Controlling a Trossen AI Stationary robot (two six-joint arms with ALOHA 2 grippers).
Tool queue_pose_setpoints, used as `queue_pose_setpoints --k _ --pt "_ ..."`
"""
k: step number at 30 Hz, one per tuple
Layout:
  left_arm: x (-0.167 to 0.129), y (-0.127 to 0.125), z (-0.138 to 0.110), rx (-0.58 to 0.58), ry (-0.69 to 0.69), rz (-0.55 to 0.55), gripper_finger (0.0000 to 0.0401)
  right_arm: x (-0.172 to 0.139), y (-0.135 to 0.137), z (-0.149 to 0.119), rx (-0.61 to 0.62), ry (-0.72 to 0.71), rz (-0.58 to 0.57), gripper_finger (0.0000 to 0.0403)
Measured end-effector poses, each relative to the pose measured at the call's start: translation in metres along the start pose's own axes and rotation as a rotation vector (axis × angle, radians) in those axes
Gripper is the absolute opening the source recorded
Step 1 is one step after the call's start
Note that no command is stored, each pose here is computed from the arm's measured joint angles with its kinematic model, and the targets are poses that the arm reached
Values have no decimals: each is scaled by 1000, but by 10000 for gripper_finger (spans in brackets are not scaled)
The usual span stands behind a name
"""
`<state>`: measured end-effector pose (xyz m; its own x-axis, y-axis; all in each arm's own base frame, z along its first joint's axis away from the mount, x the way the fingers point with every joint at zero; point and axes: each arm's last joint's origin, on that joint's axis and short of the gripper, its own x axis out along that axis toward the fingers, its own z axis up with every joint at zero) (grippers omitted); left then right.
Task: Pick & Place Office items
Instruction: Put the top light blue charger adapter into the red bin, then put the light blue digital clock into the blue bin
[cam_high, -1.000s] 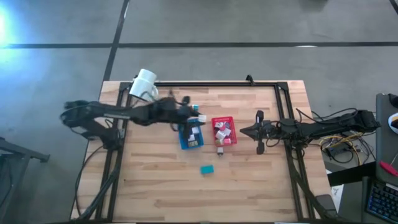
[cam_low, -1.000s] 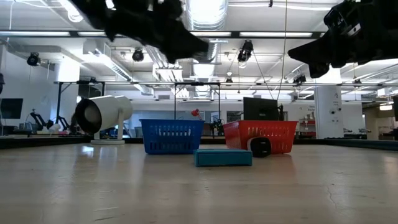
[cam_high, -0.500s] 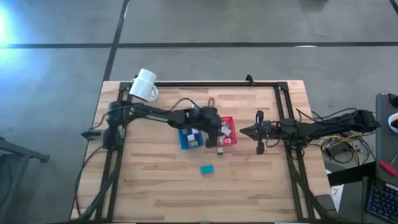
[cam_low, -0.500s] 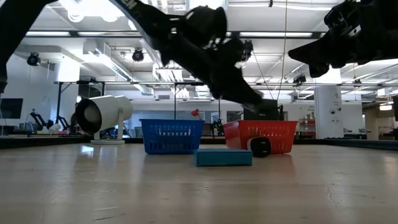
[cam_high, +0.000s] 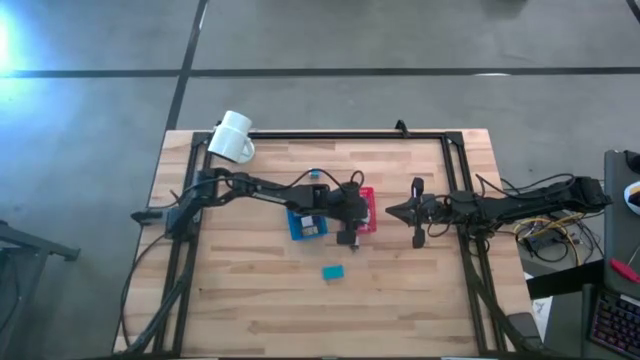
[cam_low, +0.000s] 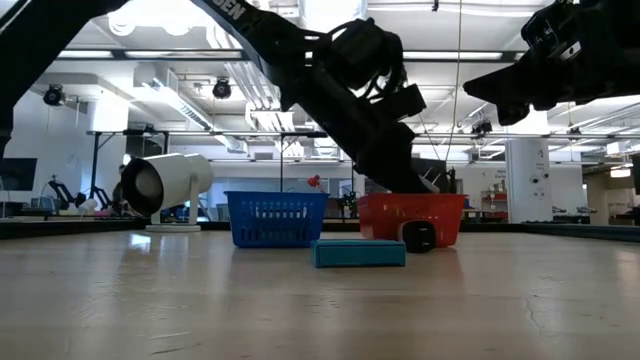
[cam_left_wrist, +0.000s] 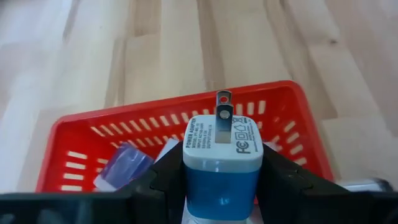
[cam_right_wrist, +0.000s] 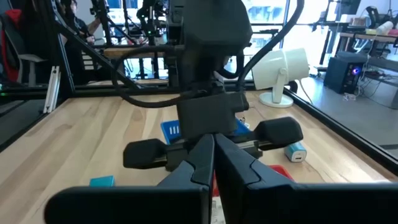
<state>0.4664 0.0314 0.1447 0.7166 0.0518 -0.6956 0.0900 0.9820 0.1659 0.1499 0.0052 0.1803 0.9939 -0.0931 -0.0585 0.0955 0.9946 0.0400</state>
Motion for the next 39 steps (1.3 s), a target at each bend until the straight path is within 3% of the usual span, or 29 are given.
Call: queue_pose_setpoints --k 7,15,20,27,29,33,36,39 --pt "0 0 0 4 -1 6 149 0 0 0 0 0 0 8" --pt "-7 2 6 2 -24 11 317 0 0 0 1 1 0 8" --pt "-35 5 18 3 -24 11 355 0 0 -1 3 2 1 8" --pt "-128 -11 24 50 -200 91 335 0 0 -7 -6 60 -1 8" --pt "-154 -16 10 27 -265 139 322 0 0 -6 -5 57 -1 8" --pt "-203 -21 -32 -125 -410 166 284 0 0 -5 -3 44 -1 8" --pt "-221 -26 -74 -190 -504 208 241 0 0 -4 -2 31 0 8" --pt "-229 -24 -111 -272 -690 272 180 0 0 -3 -40 29 0 8"
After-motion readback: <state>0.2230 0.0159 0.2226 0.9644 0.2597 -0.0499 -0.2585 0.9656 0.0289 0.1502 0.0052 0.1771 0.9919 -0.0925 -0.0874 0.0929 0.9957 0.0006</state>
